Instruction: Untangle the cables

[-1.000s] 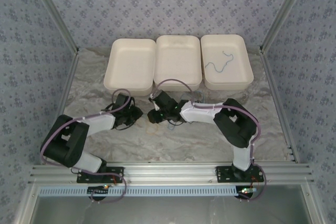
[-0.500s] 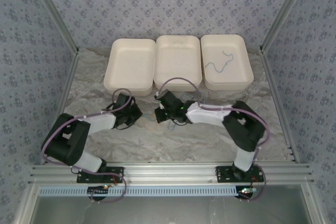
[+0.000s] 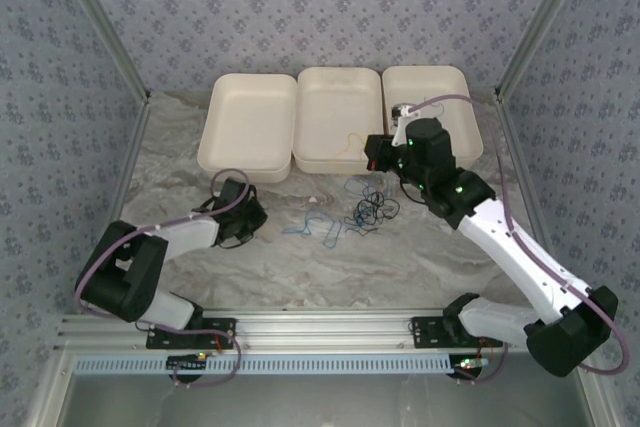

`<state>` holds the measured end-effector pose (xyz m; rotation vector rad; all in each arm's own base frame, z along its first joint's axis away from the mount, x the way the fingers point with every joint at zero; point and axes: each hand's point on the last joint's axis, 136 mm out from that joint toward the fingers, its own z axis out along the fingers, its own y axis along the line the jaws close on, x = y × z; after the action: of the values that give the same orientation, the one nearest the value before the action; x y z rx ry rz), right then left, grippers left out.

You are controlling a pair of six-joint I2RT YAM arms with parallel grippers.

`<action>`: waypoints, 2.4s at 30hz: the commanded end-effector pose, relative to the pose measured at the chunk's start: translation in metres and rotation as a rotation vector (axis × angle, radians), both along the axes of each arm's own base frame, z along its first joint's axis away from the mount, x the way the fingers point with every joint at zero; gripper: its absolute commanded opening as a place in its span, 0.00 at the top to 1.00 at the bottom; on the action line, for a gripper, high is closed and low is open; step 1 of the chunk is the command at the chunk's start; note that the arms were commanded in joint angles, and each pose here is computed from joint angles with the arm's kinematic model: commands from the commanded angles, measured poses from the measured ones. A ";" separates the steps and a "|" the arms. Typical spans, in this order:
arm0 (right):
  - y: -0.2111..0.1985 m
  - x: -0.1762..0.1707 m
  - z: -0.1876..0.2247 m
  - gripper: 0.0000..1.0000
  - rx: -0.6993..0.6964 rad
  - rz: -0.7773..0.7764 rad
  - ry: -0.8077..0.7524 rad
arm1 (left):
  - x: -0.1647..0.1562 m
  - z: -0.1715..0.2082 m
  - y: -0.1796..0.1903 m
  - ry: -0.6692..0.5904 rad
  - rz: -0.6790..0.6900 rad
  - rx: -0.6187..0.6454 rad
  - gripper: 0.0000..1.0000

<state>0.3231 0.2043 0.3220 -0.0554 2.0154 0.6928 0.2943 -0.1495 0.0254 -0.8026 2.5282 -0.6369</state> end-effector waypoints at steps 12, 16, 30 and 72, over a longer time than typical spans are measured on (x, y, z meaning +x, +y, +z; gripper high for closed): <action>0.017 -0.027 -0.019 1.00 -0.032 0.138 0.127 | -0.040 0.166 -0.074 -0.463 -0.353 -0.040 0.48; 0.017 -0.030 -0.004 1.00 0.001 0.131 0.137 | -0.061 0.198 -0.119 -0.635 -0.553 -0.162 0.35; 0.034 -0.059 0.034 1.00 0.079 0.312 0.046 | -0.048 0.189 -0.080 -0.439 -0.203 -0.415 0.32; 0.160 -0.079 -0.001 1.00 0.198 0.781 -0.038 | -0.029 0.210 -0.085 -0.078 0.096 -1.068 0.58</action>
<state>0.2484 0.3588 0.3209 -0.7459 1.8667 1.3250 0.2645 -0.2372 0.2279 -1.1044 1.9696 -1.9349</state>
